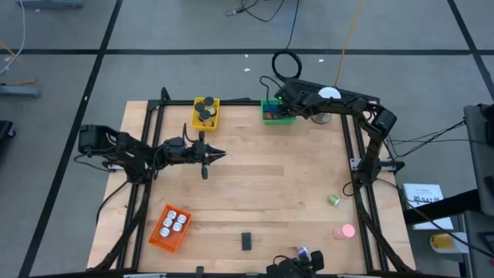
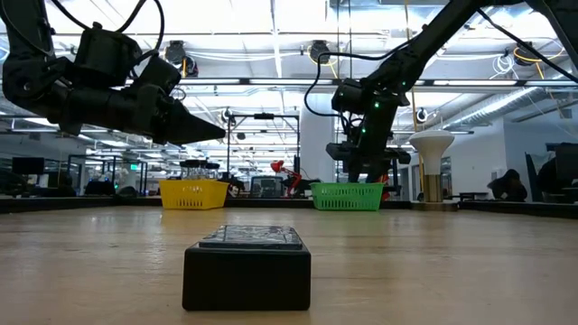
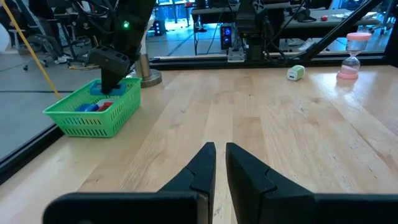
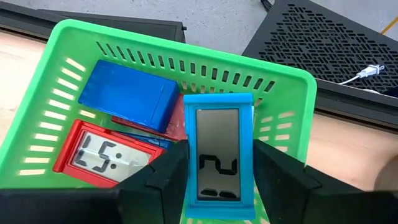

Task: Pick & Place Office items
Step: Put the light blue digital clock into the green bin, then put the green charger adapter into the orange bin

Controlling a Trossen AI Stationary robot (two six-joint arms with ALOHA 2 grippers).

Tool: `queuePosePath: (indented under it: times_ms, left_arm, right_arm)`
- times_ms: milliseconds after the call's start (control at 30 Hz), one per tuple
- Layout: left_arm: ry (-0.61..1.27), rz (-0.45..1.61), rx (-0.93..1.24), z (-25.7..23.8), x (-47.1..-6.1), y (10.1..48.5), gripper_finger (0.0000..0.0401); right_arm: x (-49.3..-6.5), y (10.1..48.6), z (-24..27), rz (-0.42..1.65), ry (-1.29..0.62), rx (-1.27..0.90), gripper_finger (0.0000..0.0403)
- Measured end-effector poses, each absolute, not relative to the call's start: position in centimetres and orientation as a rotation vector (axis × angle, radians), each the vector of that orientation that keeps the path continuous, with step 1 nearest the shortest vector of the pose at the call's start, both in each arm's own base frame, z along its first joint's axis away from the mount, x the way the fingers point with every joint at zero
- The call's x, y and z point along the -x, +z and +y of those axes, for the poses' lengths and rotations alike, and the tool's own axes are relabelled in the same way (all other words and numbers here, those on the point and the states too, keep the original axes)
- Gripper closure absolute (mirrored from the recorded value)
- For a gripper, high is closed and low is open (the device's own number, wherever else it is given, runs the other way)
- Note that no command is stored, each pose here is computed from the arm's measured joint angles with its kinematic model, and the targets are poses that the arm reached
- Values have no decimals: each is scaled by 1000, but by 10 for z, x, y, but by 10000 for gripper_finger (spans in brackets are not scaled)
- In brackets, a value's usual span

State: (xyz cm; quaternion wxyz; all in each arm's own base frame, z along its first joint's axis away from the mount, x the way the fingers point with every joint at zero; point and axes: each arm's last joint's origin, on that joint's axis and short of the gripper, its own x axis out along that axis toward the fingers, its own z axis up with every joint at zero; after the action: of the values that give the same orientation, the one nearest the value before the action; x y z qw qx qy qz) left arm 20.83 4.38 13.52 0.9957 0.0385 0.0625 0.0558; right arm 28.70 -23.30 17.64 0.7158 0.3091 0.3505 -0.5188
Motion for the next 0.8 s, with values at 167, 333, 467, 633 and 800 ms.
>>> queuePosePath:
  times_ms: [167,333,467,633,800]
  left_arm:
    - [112,126,-77,44,-208,135,359]
    - [112,126,-77,44,-208,135,359]
    - [112,126,-79,44,-208,135,359]
    - [112,126,-79,44,-208,135,359]
    - [112,125,-79,44,-208,135,359]
  right_arm:
    - [-287,176,-233,778,-1147,-681,205]
    - [-289,179,-234,759,-1125,-647,197]
    - [-290,193,-229,744,-1085,-594,214]
    - [-292,220,-202,803,-951,-419,265]
    - [-300,241,-146,912,-765,-267,328]
